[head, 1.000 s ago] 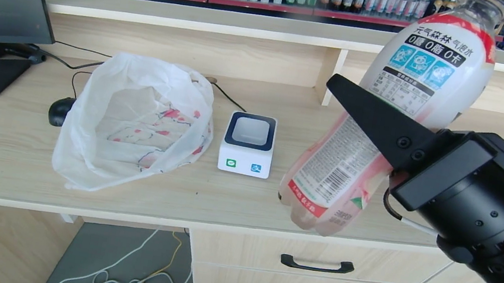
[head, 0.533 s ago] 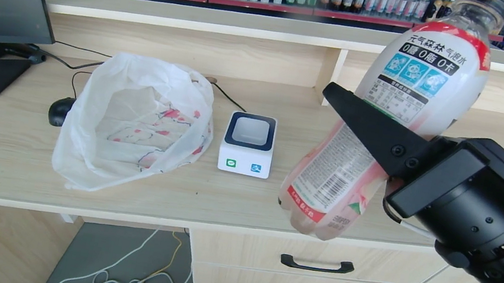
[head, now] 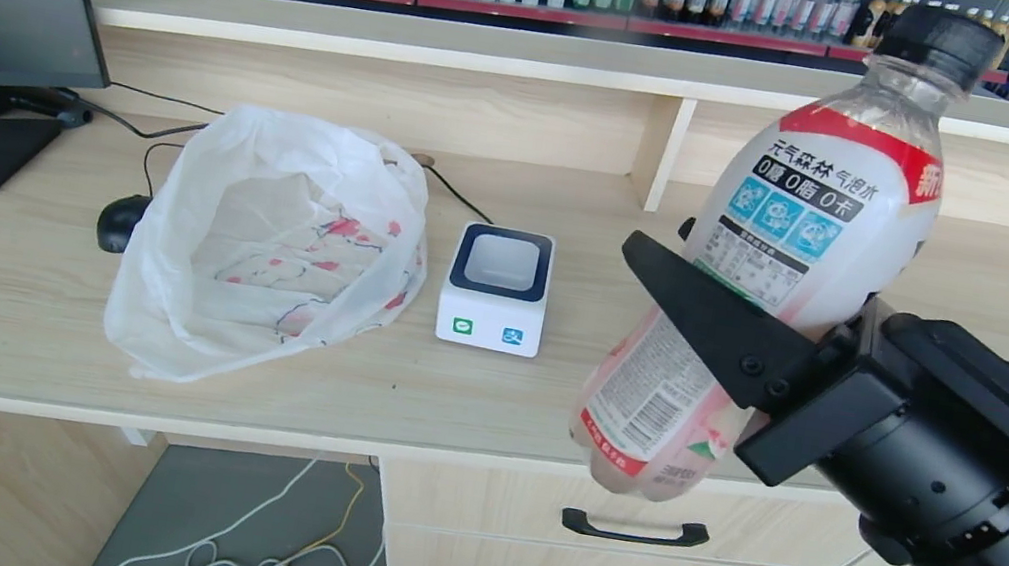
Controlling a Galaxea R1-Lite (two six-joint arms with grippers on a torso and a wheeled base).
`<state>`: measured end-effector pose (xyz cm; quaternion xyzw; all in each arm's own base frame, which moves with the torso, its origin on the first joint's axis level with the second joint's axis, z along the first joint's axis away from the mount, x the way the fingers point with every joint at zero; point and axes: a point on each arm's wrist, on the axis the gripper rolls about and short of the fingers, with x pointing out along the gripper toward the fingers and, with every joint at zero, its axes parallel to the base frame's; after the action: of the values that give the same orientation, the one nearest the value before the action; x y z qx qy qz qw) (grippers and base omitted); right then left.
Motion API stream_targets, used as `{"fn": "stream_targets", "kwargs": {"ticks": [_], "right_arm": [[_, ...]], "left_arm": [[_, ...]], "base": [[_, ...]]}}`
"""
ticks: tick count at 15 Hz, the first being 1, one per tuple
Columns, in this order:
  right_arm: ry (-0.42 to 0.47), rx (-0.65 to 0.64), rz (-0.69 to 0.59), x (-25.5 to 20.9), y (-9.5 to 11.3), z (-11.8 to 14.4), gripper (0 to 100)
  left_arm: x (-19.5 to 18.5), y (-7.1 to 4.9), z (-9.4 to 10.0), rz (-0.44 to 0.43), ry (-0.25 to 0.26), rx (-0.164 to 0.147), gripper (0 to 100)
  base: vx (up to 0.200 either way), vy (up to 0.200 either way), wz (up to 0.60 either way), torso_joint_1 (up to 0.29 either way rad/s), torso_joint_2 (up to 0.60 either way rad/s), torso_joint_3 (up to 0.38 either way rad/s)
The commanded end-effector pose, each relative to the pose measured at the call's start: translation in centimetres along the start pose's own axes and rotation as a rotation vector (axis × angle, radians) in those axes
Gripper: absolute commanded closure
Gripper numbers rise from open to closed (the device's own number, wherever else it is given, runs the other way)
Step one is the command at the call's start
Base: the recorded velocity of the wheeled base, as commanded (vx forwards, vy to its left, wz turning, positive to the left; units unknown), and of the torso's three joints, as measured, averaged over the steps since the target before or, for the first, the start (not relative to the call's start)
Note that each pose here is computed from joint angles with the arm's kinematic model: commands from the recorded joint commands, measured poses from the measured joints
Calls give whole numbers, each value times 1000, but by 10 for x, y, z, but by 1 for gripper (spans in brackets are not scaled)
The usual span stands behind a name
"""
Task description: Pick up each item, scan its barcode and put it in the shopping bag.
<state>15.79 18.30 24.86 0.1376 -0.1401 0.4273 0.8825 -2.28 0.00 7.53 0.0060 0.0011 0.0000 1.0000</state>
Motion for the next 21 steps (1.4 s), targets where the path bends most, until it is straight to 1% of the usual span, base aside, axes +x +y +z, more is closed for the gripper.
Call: {"fn": "stream_targets", "kwargs": {"ticks": [1,2,4,5,6,8,9,10,11,18,21], "right_arm": [[28,-96,-7,1,-1,-8,100],[41,-141,-36,0,-2,-12,100],[46,-224,-187,2,-7,-14,100],[51,-255,-228,4,-8,-16,100],[56,-273,-244,3,-9,-17,100],[54,-328,-352,4,-11,-14,100],[53,-332,-388,5,-12,-14,100],[48,-343,-465,5,-13,-13,100],[47,-357,-497,5,-14,-12,100],[29,-357,-513,4,-16,-11,100],[-14,-351,-520,14,-17,-3,100]], "left_arm": [[0,0,0,0,-1,0,0],[0,0,0,0,-1,0,0],[0,0,0,0,-1,0,0],[0,0,0,0,-1,0,0],[0,0,0,0,-1,0,0],[0,0,0,0,1,0,0],[0,0,0,0,-1,0,0],[0,0,0,0,-1,0,0],[0,0,0,0,1,0,0],[0,0,0,0,-1,-3,0],[0,0,0,0,-1,-4,0]], "base": [[0,0,0,0,0,0],[0,0,0,0,0,0],[0,0,0,0,0,0],[0,0,0,0,0,0],[0,0,0,0,0,0],[0,0,0,0,0,0],[0,0,0,0,0,0],[0,0,0,0,0,0],[0,0,0,0,0,0],[0,0,0,0,0,0],[0,200,0,4,9,2]]}}
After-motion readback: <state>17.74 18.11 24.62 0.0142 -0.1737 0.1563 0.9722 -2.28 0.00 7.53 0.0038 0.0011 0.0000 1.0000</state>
